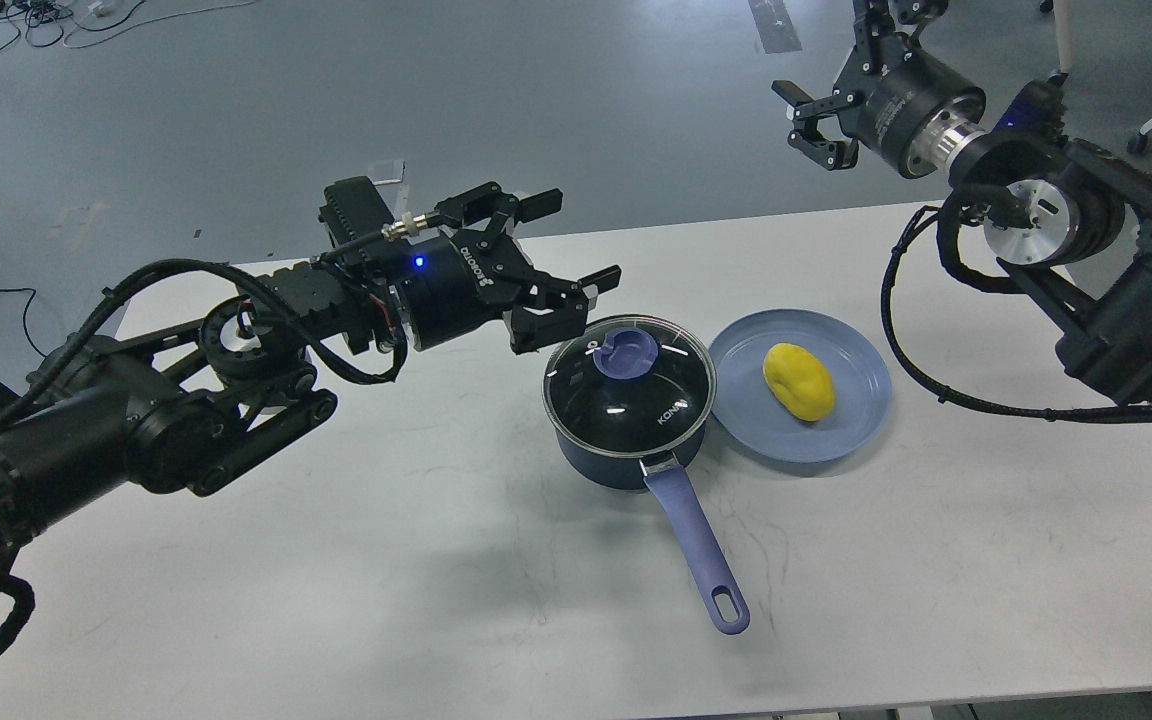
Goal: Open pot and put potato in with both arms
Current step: 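Reach the left gripper toward the blue knob of the pot lid, then grasp the blue lid knob with the left gripper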
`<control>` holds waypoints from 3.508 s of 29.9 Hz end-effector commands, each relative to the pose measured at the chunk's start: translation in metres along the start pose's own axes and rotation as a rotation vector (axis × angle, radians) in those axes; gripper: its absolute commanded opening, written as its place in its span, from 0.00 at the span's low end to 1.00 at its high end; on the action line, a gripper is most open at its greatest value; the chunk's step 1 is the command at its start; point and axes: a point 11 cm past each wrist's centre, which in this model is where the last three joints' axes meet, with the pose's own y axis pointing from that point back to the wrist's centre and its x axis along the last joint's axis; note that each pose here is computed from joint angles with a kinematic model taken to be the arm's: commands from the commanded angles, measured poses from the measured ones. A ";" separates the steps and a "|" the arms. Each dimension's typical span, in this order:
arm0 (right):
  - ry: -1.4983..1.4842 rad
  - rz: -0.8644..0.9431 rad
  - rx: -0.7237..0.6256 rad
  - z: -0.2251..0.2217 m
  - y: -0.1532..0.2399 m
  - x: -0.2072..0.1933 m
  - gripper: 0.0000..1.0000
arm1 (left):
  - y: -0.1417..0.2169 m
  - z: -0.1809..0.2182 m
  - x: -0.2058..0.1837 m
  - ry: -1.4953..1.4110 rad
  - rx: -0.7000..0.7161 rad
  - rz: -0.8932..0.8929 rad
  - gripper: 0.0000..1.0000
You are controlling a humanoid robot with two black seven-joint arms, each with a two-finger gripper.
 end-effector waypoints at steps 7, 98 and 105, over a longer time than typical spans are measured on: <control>0.005 0.111 -0.027 -0.001 0.022 0.047 1.00 | -0.012 0.017 -0.013 0.002 -0.046 -0.023 1.00; -0.003 0.176 -0.087 0.023 0.036 0.071 1.00 | -0.025 0.038 -0.096 0.147 0.036 -0.026 0.47; -0.003 0.179 -0.087 0.023 0.036 0.071 1.00 | -0.022 0.033 -0.090 0.124 0.048 0.014 0.47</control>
